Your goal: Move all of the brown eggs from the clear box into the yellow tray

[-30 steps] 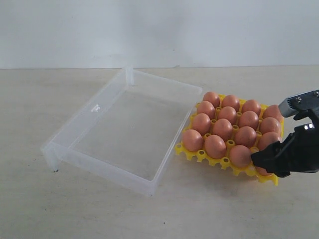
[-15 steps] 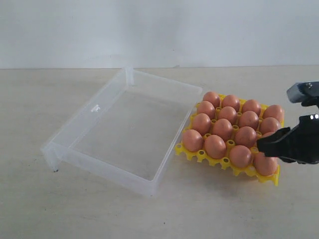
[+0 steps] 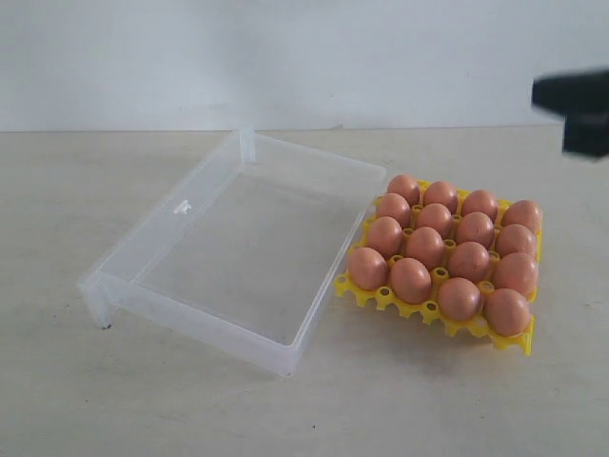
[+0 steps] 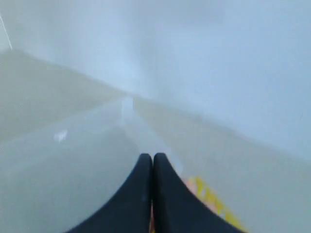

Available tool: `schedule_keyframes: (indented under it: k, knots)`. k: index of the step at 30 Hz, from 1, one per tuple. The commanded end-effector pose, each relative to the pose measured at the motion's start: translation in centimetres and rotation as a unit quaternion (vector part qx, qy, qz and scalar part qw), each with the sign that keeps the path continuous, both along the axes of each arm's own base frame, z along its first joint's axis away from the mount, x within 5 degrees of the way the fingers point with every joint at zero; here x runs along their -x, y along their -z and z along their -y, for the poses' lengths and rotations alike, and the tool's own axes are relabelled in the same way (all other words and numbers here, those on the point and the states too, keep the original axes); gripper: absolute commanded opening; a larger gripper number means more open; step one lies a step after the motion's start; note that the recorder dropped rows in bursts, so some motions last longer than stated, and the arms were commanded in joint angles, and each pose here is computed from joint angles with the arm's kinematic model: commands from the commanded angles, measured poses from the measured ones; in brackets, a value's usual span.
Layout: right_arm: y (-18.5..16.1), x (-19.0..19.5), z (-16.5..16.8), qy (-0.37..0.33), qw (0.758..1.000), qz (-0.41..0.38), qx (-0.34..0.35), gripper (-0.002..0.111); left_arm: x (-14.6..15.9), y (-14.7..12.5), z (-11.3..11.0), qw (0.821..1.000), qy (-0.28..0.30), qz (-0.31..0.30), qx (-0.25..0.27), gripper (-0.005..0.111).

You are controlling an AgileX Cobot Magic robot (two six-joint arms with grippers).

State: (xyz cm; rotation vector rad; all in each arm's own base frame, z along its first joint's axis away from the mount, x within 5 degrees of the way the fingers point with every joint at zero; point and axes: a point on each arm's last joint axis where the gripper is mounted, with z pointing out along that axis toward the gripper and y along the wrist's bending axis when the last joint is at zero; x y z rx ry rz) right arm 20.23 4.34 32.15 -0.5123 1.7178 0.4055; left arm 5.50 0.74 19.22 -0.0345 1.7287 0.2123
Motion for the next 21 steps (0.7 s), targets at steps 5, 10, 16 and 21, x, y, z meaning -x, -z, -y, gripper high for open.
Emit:
schedule_keyframes:
  k: [5,10,16,21]
  knots:
    - [-12.2,6.5,2.7,0.174,0.957,0.23,-0.018,0.0,0.0,0.0,0.0,1.0,-0.003,0.006,0.005,-0.004]
    - [-13.7,11.0,3.9,0.253,0.91,0.318,0.078,0.0,0.0,0.0,0.0,1.0,-0.003,0.006,0.005,-0.004]
    - [-13.1,14.1,0.5,0.069,0.952,0.298,0.03,0.0,0.0,0.0,0.0,1.0,-0.003,0.006,0.005,-0.004]
    - [-13.6,15.4,1.1,0.1,0.949,0.298,-0.038,0.0,0.0,0.0,0.0,1.0,-0.003,0.006,0.005,-0.004]
